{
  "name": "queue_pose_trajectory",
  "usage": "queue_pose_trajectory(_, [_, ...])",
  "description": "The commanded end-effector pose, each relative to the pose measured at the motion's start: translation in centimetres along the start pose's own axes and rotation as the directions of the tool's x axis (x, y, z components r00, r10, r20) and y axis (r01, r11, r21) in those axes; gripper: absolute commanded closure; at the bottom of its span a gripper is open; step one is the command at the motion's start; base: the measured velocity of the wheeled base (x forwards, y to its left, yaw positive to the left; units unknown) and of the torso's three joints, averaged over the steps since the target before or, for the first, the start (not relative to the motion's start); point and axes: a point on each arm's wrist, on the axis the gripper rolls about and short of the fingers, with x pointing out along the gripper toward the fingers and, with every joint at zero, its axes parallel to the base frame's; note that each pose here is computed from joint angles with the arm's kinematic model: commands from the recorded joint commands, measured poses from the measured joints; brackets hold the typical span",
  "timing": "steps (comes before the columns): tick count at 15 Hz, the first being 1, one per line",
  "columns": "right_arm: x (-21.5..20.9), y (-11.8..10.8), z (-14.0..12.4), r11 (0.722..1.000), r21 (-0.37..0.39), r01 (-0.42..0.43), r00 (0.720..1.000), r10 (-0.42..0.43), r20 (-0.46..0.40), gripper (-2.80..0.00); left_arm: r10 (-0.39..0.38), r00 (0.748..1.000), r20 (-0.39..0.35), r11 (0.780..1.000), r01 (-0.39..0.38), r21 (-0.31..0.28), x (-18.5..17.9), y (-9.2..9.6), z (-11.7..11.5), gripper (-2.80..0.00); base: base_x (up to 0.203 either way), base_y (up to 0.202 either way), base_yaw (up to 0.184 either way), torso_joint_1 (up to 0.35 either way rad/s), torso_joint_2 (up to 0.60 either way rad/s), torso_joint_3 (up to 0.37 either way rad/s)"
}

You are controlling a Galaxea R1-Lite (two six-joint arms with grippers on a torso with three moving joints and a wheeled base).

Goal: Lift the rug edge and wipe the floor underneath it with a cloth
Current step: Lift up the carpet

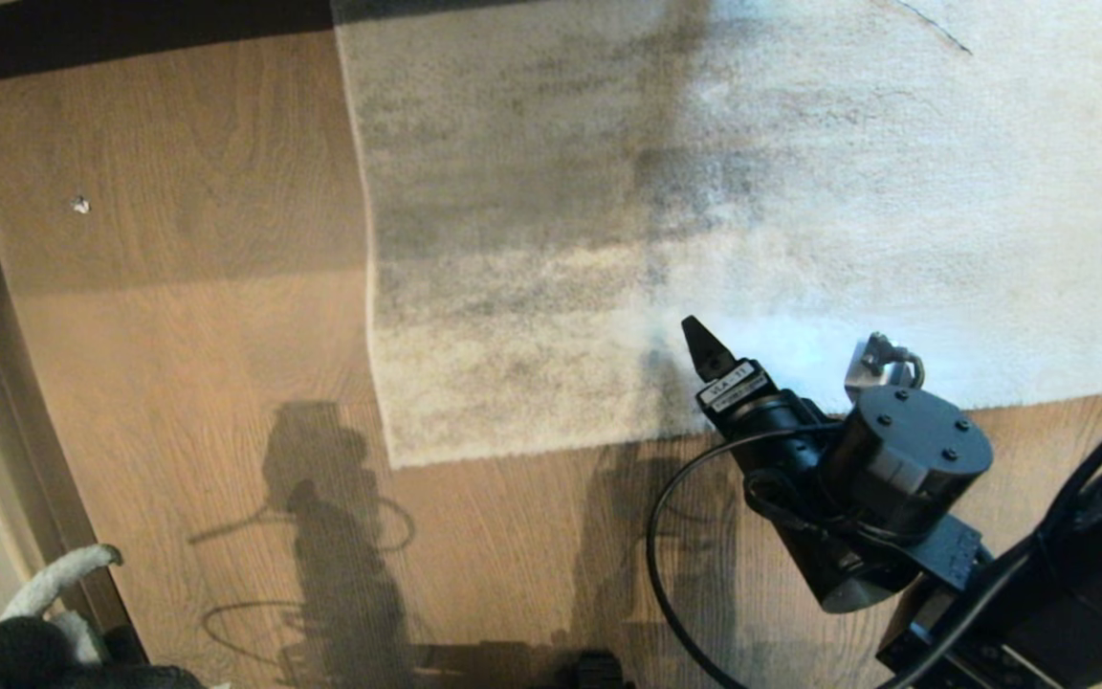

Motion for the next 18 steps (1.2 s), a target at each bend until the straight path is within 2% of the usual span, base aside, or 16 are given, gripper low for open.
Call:
queue_pose_trajectory(1, [-0.3,0.5,1.0,0.999,0.037,-0.027,0.999,0.025,0.037,-2.80,0.000,1.000,0.000,1.000,0.000,0.000,0.0,0.0,0.0,0.00,0.000,0.000,0.000,0.000,0.00,0.000])
queue_pose_trajectory(3, [-0.3,0.9,0.8,0.998,0.055,-0.042,0.999,0.040,0.031,-2.80,0.000,1.000,0.000,1.000,0.000,0.000,0.0,0.0,0.0,0.00,0.000,0.000,0.000,0.000,0.00,0.000])
queue_pose_trajectory(6, [-1.3,2.4,-1.3,0.991,0.097,-0.088,0.995,0.092,-0.038,-2.80,0.000,1.000,0.000,1.000,0.000,0.000,0.0,0.0,0.0,0.00,0.000,0.000,0.000,0.000,0.00,0.000])
queue_pose_trajectory(9, [-0.5,3.8,-2.6,0.985,0.119,-0.127,0.991,0.132,-0.034,-2.80,0.000,1.000,0.000,1.000,0.000,0.000,0.0,0.0,0.0,0.00,0.000,0.000,0.000,0.000,0.00,0.000])
queue_pose_trajectory(14, [0.7,4.6,-5.0,0.980,0.125,-0.152,0.987,0.158,-0.042,-2.80,0.000,1.000,0.000,1.000,0.000,0.000,0.0,0.0,0.0,0.00,0.000,0.000,0.000,0.000,0.00,0.000])
queue_pose_trajectory(18, [1.4,5.9,-5.8,0.966,0.172,-0.193,0.979,0.202,-0.034,-2.80,0.000,1.000,0.000,1.000,0.000,0.000,0.0,0.0,0.0,0.00,0.000,0.000,0.000,0.000,0.00,0.000])
